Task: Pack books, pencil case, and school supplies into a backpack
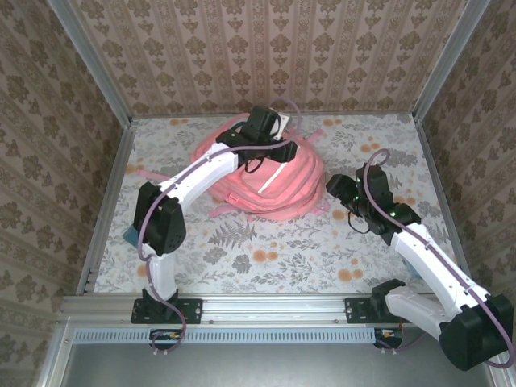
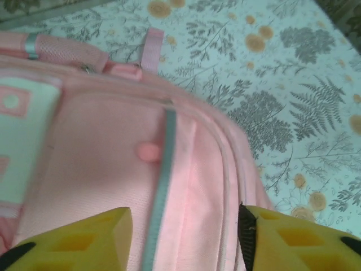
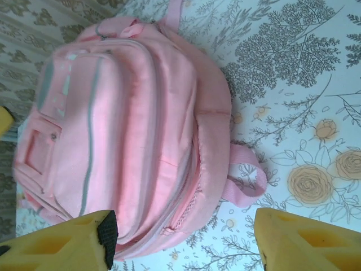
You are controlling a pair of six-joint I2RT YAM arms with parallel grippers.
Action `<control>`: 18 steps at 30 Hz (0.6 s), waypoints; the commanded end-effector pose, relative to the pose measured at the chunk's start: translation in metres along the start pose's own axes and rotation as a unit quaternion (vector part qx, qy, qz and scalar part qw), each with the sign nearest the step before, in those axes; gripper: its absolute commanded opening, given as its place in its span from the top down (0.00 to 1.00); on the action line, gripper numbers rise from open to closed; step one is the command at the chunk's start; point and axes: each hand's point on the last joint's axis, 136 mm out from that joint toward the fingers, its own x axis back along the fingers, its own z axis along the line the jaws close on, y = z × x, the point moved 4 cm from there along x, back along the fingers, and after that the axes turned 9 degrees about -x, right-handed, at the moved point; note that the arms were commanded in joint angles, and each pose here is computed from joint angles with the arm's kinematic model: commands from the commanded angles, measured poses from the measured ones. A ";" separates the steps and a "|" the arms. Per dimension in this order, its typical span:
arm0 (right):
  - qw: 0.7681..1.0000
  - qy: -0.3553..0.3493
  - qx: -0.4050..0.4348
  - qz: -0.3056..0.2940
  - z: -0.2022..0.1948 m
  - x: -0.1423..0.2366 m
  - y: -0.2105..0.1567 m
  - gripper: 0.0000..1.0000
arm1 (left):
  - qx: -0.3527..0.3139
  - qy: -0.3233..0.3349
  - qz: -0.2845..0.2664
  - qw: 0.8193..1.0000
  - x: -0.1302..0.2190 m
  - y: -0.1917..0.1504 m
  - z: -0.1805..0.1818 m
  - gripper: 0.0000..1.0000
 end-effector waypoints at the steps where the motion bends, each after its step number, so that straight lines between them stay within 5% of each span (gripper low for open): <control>1: 0.998 0.003 0.055 0.024 0.007 -0.002 -0.008 0.28 | 0.094 -0.017 -0.039 0.995 0.033 0.013 0.022 0.32; 8: 0.991 0.024 0.114 0.072 0.033 -0.020 -0.038 0.19 | 0.233 0.045 -0.032 0.971 0.082 -0.067 0.085 0.26; 18: 0.979 0.034 0.159 0.122 0.066 -0.048 -0.078 0.15 | 0.402 0.065 -0.024 0.913 0.097 -0.183 0.119 0.54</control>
